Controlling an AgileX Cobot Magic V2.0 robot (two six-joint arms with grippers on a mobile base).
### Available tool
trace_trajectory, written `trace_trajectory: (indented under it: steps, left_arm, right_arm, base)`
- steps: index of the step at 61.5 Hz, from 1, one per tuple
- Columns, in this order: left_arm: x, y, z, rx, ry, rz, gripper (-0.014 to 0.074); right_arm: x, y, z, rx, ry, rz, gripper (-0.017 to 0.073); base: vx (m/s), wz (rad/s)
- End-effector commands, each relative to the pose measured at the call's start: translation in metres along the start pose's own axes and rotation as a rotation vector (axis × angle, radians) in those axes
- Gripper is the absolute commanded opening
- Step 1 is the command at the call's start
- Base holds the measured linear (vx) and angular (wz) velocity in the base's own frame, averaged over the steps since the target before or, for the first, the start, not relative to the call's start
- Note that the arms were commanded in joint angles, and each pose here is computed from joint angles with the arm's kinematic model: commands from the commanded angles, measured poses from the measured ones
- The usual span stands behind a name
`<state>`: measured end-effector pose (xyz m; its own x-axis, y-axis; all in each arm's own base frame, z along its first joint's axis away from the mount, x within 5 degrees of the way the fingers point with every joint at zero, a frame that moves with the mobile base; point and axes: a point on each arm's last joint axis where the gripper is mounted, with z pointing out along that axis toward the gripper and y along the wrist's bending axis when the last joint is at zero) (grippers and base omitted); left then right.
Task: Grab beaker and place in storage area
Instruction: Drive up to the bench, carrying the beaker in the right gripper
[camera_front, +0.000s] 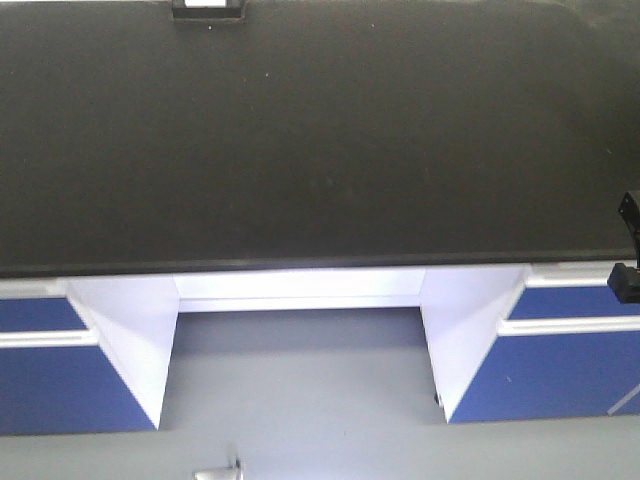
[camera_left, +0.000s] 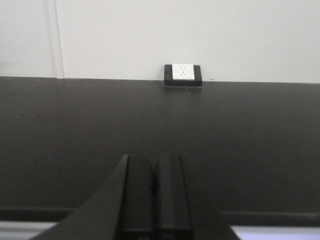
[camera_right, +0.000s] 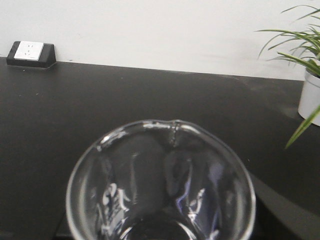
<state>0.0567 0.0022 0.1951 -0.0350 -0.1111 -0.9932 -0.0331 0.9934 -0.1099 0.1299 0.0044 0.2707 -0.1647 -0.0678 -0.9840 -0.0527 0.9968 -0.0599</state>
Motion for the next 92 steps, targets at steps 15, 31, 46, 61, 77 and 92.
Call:
trace_trajectory:
  steps: [15, 31, 46, 61, 77, 92]
  left_arm:
    - [-0.0010, -0.0016, -0.0006, 0.028, -0.078, -0.011, -0.0008]
    - [-0.0010, -0.0016, -0.0006, 0.028, -0.078, -0.011, -0.0008]
    - [-0.0010, -0.0016, -0.0006, 0.028, -0.078, -0.011, -0.0008]
    - [-0.0010, -0.0016, -0.0006, 0.028, -0.078, -0.011, -0.0008]
    - [-0.0010, -0.0016, -0.0006, 0.028, -0.078, -0.011, -0.0008]
    - [-0.0010, -0.0016, -0.0006, 0.028, -0.078, -0.011, -0.0008]
  right_arm:
    - [-0.0158, 0.0022, -0.0015, -0.031, -0.092, -0.004, -0.0004]
    - [-0.0159, 0.0023, -0.0015, -0.031, -0.092, -0.003, -0.0004]
    - [-0.0159, 0.0023, -0.0015, -0.031, -0.092, -0.003, -0.0004]
    - [-0.0159, 0.0023, -0.0015, -0.031, -0.092, -0.003, -0.0004]
    - [-0.0159, 0.0023, -0.0015, -0.031, -0.092, -0.003, -0.0004]
    - [-0.0159, 0.0023, -0.0015, -0.031, -0.093, -0.003, -0.0004]
  base:
    - [0.29, 0.05]
    - [0.24, 0.07]
    - [0.17, 0.04]
    - [0.10, 0.03]
    - [0.04, 0.01]
    - [0.00, -0.01]
